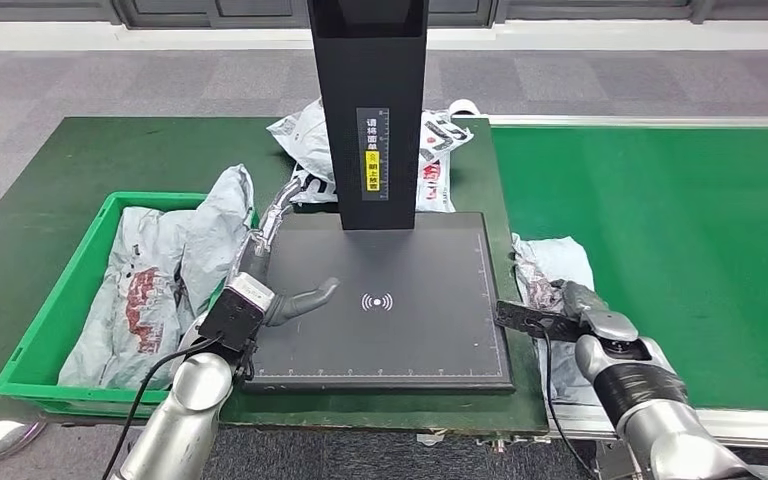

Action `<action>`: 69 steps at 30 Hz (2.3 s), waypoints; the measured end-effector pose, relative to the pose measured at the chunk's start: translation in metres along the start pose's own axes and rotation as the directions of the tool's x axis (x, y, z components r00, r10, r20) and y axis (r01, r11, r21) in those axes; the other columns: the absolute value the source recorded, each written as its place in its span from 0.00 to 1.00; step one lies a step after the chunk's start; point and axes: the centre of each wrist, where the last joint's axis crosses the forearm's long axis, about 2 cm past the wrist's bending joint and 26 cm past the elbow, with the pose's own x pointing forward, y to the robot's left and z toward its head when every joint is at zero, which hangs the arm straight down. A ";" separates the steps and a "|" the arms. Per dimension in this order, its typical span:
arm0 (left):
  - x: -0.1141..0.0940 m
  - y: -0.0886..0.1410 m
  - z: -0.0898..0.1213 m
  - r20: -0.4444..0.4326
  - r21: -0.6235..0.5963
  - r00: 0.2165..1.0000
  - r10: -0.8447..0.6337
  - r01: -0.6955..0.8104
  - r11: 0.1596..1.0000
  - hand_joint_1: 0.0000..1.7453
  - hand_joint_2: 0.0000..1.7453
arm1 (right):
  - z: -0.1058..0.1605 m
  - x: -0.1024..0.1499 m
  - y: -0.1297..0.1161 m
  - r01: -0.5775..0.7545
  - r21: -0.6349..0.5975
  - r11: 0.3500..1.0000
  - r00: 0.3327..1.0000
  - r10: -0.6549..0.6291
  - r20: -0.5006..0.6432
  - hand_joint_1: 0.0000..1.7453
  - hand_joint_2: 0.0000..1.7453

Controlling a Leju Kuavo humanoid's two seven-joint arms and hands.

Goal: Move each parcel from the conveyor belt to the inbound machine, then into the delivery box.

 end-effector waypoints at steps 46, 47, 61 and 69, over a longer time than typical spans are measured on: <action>-0.002 0.001 0.043 -0.048 0.158 0.997 -0.056 0.063 0.985 0.00 1.00 | 0.084 -0.009 -0.082 0.940 -0.249 0.234 0.337 -0.516 0.788 1.00 1.00; -0.002 0.001 0.043 -0.049 0.164 0.997 -0.059 0.066 0.984 0.00 1.00 | 0.086 -0.008 -0.084 0.939 -0.268 0.214 0.342 -0.501 0.795 1.00 1.00; -0.001 0.001 0.044 -0.050 0.184 0.997 -0.062 0.070 0.980 0.00 1.00 | 0.091 0.008 -0.089 0.940 -0.306 0.150 0.340 -0.467 0.816 1.00 1.00; -0.001 0.000 0.042 -0.046 0.184 0.997 -0.063 0.070 0.980 0.00 1.00 | 0.083 0.022 -0.097 0.937 -0.308 0.167 0.350 -0.487 0.800 1.00 1.00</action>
